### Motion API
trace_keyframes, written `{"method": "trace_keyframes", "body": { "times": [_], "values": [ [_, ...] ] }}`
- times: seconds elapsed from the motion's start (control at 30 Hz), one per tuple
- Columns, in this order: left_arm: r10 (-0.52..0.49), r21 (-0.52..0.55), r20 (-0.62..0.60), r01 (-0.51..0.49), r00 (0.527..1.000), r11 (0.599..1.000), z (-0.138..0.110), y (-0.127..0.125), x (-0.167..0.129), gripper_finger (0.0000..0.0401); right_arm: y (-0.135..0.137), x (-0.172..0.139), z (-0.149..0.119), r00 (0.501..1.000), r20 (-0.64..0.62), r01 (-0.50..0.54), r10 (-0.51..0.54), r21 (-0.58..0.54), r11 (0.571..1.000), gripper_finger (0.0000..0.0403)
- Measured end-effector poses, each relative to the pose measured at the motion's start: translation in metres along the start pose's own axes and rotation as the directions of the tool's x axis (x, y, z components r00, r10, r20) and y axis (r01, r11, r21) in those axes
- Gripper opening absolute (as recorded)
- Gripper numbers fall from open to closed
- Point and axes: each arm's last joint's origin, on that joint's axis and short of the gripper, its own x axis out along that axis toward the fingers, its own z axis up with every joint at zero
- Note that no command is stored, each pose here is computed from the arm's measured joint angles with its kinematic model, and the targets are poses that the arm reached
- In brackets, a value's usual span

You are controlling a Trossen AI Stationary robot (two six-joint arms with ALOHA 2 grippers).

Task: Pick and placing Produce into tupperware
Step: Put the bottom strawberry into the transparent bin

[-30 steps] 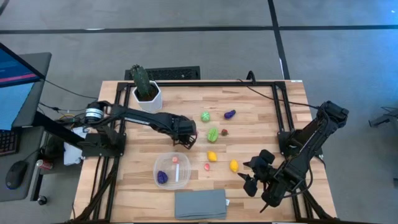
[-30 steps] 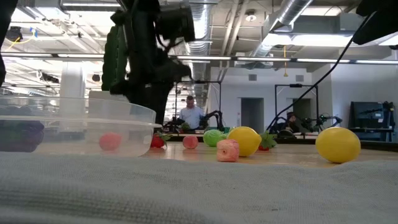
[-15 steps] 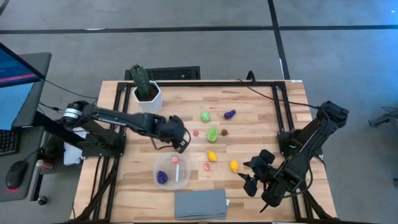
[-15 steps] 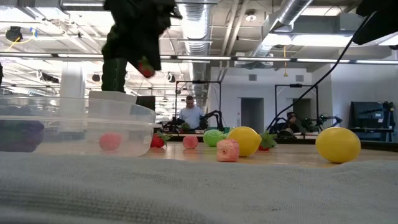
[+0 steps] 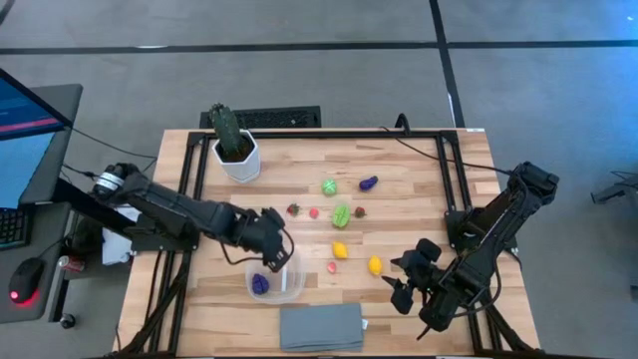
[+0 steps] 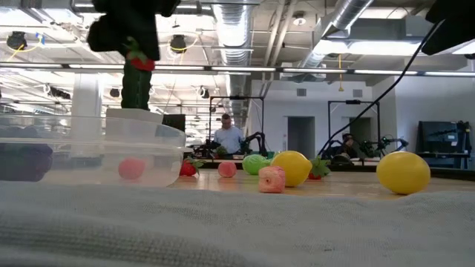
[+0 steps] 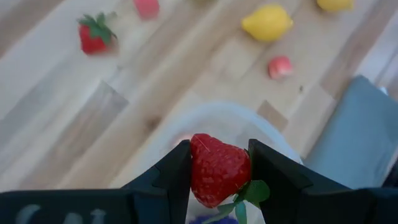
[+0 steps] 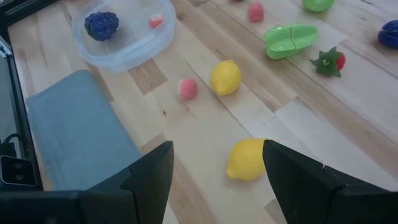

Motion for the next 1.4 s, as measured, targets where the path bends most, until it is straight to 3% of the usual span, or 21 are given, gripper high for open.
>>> {"method": "trace_keyframes", "body": {
  "times": [0.37,0.9,1.17,1.4],
  "values": [
    [0.012,-0.021,-0.065,-0.013,0.998,1.000,-0.044,-0.005,0.009,0.0133,-0.002,0.004,0.004,1.000,0.002,0.021,-0.021,0.007,1.000,0.0271],
    [0.026,-0.032,-0.087,-0.029,0.996,0.999,-0.063,0.007,0.033,0.0133,-0.002,0.008,0.008,1.000,-0.002,0.021,-0.021,0.011,1.000,0.0271],
    [0.018,0.028,-0.089,-0.016,0.996,0.999,-0.064,0.003,0.042,0.0133,-0.003,0.008,0.009,1.000,-0.006,0.028,-0.028,0.006,1.000,0.0271],
    [0.055,0.070,-0.167,-0.044,0.984,0.997,-0.072,0.000,0.064,0.0133,-0.002,0.008,0.009,1.000,-0.004,0.025,-0.025,0.010,1.000,0.0271]
  ]
}}
